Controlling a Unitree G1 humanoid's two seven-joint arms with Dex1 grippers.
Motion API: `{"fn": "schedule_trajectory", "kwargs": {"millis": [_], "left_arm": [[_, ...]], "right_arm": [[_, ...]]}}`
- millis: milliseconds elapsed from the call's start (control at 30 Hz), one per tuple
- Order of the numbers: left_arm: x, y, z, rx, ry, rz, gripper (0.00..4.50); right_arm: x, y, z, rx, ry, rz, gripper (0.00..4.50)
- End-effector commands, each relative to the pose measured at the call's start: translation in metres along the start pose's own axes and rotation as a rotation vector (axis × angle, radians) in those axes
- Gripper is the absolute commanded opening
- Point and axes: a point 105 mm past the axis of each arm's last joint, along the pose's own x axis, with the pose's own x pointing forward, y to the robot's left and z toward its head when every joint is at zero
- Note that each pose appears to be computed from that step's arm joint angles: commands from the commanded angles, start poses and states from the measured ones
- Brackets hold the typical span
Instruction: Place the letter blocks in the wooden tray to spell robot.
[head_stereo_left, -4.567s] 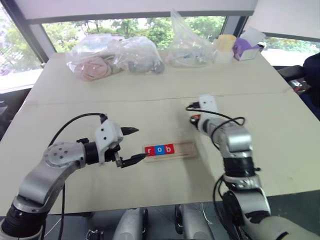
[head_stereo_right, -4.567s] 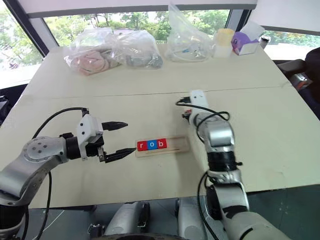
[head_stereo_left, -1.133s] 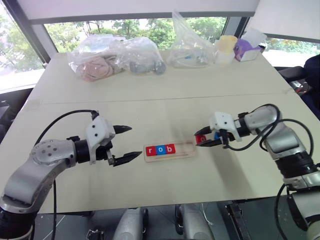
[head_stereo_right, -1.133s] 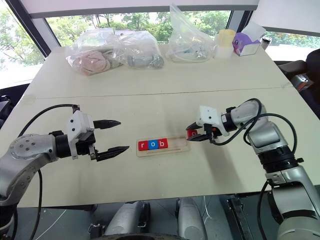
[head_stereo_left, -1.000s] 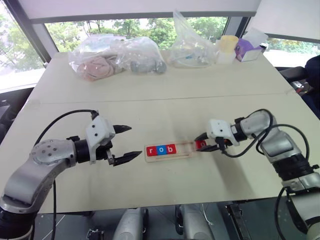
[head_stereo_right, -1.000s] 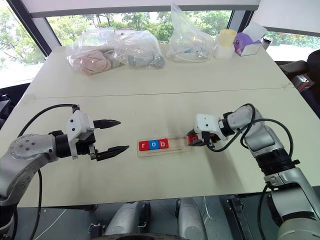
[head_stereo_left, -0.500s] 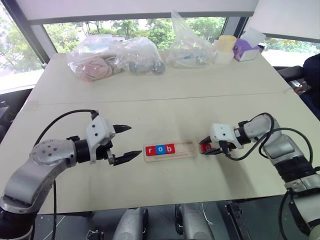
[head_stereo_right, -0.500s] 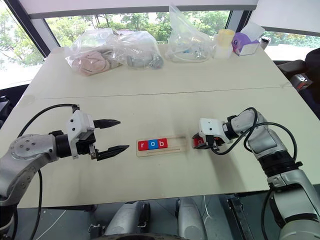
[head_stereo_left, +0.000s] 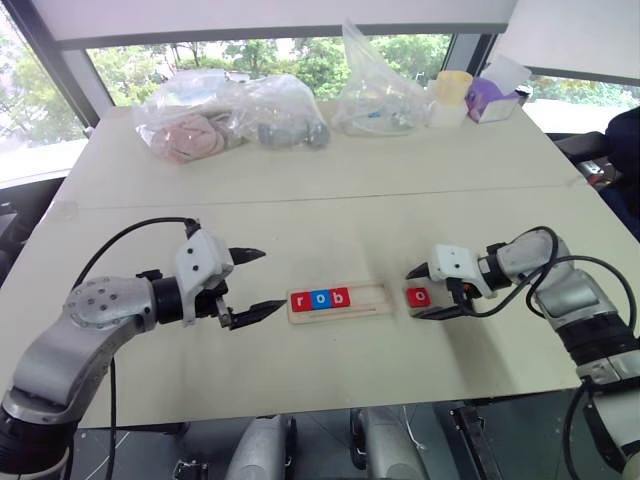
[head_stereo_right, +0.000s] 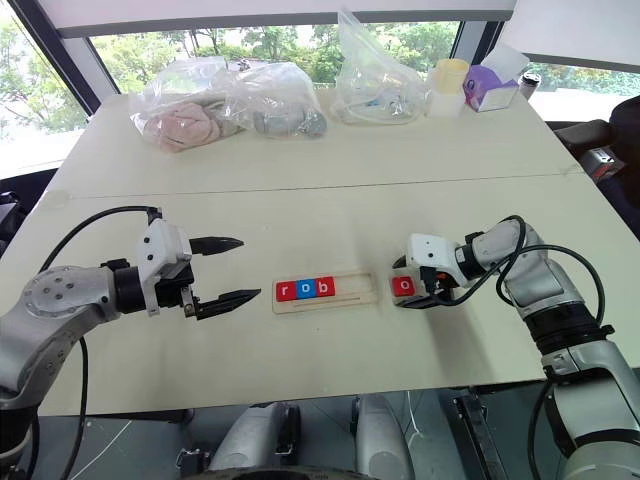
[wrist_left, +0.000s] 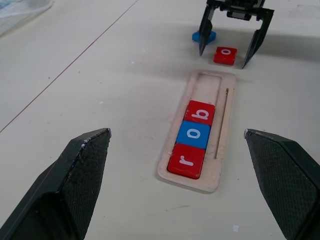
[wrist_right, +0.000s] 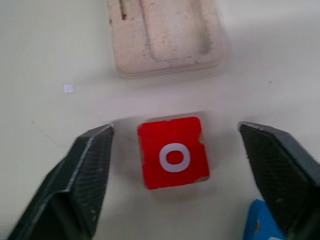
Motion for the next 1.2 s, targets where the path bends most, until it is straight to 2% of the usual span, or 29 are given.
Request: {"fn": "schedule_trajectory", "kwargs": {"millis": [33,300,467,567,700,733,867,1067,1200], "left_arm": [[0.001,0.0,0.009,0.039,-0.027,-0.007,4.5],[0.0,0.0,0.008,0.046,-0.02,-0.011,4.5],[0.0,0.0,0.008,0.047,-0.021,-0.012,4.5],[0.0,0.0,0.009,0.048,-0.023,-0.012,4.5],[0.0,0.001,0.009,0.05,-0.022,-0.01,4.5],[0.0,0.001,0.009,0.05,-0.022,-0.009,4.5],[0.0,0.001,0.009,0.049,-0.02,-0.008,4.5],[0.001,0.002,0.009,0.049,-0.021,-0.003,4.5],[0.002,0.002,0.009,0.051,-0.026,0.002,4.5]], "right_arm": [[-0.01,0.001,-0.014,0.016,0.034,-0.016,4.09],[-0.013,0.0,-0.028,0.046,0.052,-0.024,4.09],[-0.012,-0.002,-0.026,0.067,0.023,-0.028,4.09],[-0.01,-0.002,-0.025,0.069,0.015,-0.025,3.24],[-0.007,-0.004,-0.016,0.066,-0.016,-0.026,1.27],[-0.006,-0.005,-0.014,0.063,-0.023,-0.027,1.11],[-0.006,-0.009,-0.001,0.043,-0.048,-0.041,1.11],[-0.015,-0.016,0.035,-0.05,-0.087,-0.023,1.11],[-0.002,-0.014,0.055,-0.095,-0.111,0.024,1.11]]}}
